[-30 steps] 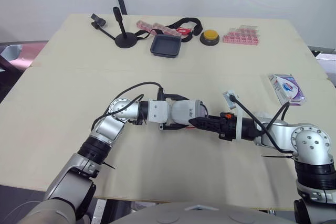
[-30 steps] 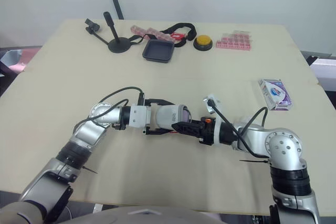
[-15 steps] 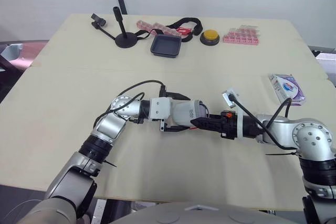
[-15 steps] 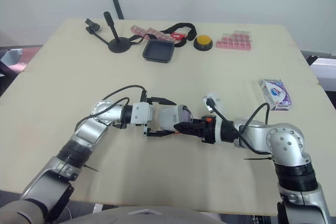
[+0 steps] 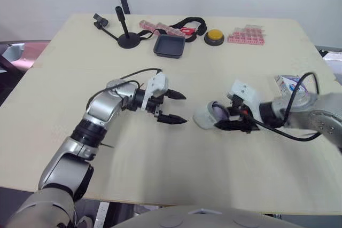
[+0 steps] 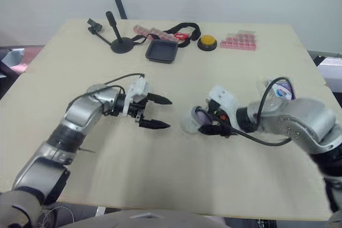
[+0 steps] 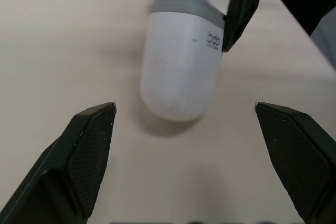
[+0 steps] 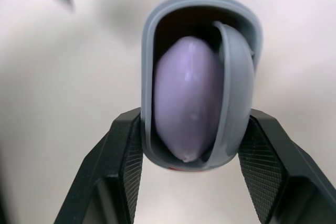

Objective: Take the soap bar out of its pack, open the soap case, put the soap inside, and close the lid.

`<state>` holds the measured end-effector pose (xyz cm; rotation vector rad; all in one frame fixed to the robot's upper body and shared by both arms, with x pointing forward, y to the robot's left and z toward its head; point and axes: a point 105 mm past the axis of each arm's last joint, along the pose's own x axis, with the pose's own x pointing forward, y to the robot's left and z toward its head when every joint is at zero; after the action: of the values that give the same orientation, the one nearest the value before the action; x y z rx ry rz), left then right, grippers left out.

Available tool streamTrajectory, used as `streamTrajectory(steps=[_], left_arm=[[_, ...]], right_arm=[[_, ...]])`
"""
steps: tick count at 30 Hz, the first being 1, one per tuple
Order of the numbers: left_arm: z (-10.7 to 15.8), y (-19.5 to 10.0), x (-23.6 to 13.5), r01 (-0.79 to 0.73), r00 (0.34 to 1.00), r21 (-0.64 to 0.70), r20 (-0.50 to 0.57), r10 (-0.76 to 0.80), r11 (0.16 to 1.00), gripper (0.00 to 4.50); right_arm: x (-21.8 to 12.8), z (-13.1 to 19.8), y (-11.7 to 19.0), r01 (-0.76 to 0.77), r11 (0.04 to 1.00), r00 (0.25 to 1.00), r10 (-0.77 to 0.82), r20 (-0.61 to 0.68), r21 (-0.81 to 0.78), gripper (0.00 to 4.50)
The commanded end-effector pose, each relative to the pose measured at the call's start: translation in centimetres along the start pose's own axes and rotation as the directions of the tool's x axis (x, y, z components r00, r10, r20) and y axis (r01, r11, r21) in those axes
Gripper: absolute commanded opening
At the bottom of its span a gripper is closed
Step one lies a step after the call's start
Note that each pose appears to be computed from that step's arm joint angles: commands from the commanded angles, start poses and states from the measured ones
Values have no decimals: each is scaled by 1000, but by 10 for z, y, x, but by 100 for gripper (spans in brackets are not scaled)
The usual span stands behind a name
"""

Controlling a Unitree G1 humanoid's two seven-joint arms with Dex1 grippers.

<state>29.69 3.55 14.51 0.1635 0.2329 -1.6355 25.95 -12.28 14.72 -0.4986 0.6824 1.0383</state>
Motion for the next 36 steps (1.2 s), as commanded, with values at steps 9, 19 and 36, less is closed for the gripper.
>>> streamTrajectory(steps=[9,19,36], left_arm=[[16,-16,39,12,999,177,-43,-5,984,449],[11,-10,52,-46,999,287,5,46,957,449],[11,-6,62,-54,999,281,26,48,958,449]], right_arm=[[1,18,2,-46,924,984,-24,-178,-380,211],[7,20,1,-71,913,982,-8,-190,-402,211],[9,27,3,-78,899,985,3,-174,-430,211]])
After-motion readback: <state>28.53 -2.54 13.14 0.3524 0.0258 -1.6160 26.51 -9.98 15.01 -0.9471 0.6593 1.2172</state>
